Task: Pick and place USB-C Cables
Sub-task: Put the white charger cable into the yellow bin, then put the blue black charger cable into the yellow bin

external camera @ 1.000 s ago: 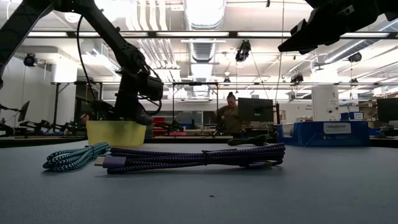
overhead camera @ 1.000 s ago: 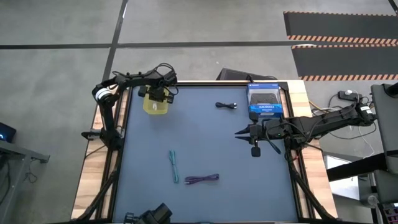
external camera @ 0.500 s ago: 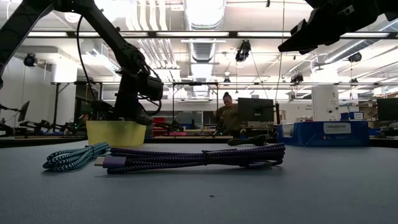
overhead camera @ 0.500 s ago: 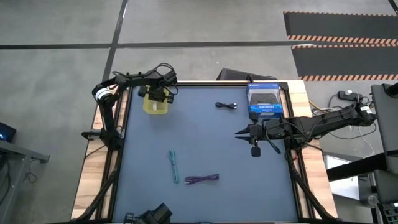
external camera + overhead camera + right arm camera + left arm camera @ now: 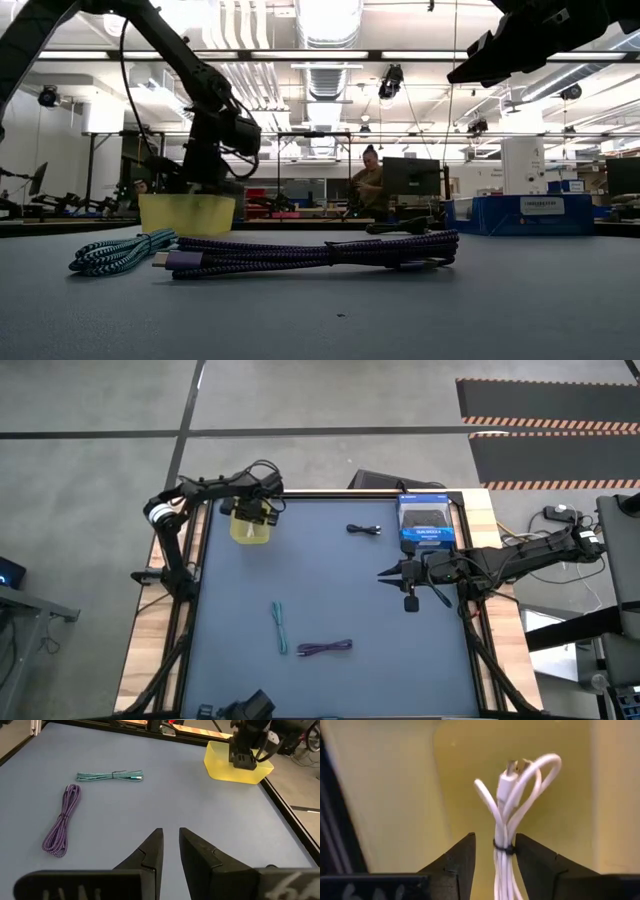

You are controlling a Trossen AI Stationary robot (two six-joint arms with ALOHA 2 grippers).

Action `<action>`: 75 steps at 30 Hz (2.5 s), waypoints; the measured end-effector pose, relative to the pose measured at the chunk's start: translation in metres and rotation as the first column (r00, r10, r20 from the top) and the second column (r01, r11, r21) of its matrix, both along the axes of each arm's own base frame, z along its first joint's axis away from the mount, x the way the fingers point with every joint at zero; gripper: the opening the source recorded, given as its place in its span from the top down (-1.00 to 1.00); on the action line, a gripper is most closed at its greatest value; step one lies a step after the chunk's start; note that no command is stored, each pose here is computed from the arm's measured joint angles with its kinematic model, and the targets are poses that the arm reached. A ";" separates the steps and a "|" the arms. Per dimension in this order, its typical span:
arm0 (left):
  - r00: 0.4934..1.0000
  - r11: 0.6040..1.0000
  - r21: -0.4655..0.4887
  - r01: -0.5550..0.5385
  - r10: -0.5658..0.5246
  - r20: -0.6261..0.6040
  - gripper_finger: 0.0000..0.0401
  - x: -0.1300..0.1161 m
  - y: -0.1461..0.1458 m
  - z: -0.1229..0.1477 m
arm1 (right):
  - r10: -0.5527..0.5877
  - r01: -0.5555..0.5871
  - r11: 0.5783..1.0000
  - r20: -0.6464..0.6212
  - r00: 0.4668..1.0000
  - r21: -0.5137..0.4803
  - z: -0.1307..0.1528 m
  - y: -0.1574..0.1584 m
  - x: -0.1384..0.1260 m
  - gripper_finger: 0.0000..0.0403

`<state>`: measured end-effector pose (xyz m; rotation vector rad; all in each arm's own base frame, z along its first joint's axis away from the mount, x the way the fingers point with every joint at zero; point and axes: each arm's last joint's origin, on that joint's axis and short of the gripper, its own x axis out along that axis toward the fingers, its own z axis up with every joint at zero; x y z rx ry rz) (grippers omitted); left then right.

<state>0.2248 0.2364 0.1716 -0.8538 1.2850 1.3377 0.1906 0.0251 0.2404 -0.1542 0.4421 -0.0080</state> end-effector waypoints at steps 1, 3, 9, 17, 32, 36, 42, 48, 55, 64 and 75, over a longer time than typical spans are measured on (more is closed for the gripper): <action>1.000 1.000 0.000 0.003 -0.003 0.002 0.39 -0.001 -0.002 0.004 | 0.000 0.000 1.000 0.000 1.000 0.000 0.000 0.000 0.000 0.74; 1.000 1.000 0.013 0.010 -0.010 0.014 0.39 -0.003 -0.007 0.015 | 0.000 0.000 1.000 0.000 1.000 0.000 0.000 0.000 0.000 0.74; 0.994 0.995 0.093 0.038 -0.047 0.095 0.39 -0.007 -0.027 0.056 | 0.009 -0.009 1.000 0.017 1.000 -0.018 0.002 0.000 0.001 0.74; 0.940 0.960 0.248 0.132 -0.201 0.276 0.39 0.000 -0.087 0.115 | 0.048 -0.037 0.996 0.126 0.991 -0.085 0.012 0.001 0.005 0.74; 0.685 0.867 0.404 0.293 -0.485 0.544 0.39 0.037 -0.210 0.152 | 0.101 -0.054 0.979 0.230 0.968 -0.199 0.027 0.001 0.008 0.74; 0.613 0.856 0.396 0.333 -0.516 0.598 0.39 0.054 -0.241 0.146 | 0.115 -0.057 0.971 0.242 0.963 -0.234 0.029 0.001 0.008 0.74; 0.601 0.885 0.312 0.345 -0.464 0.651 0.39 0.071 -0.281 0.127 | 0.132 -0.051 0.961 0.288 0.949 -0.272 0.034 0.002 0.009 0.74; 0.642 0.925 0.160 0.343 -0.356 0.679 0.39 0.078 -0.317 0.104 | 0.145 -0.051 0.951 0.294 0.945 -0.305 0.036 0.002 0.009 0.74; 0.708 0.941 -0.027 0.338 -0.235 0.666 0.39 0.080 -0.348 0.082 | 0.145 -0.048 0.950 0.300 0.943 -0.308 0.038 0.002 0.010 0.74; 0.871 0.974 -0.155 0.163 -0.068 0.487 0.39 0.071 -0.360 0.052 | 0.144 -0.048 0.951 0.298 0.943 -0.306 0.038 0.002 0.009 0.74; 0.939 0.984 -0.123 0.126 -0.079 0.334 0.39 0.079 -0.357 0.016 | 0.135 -0.056 0.957 0.265 0.955 -0.285 0.034 0.001 0.009 0.74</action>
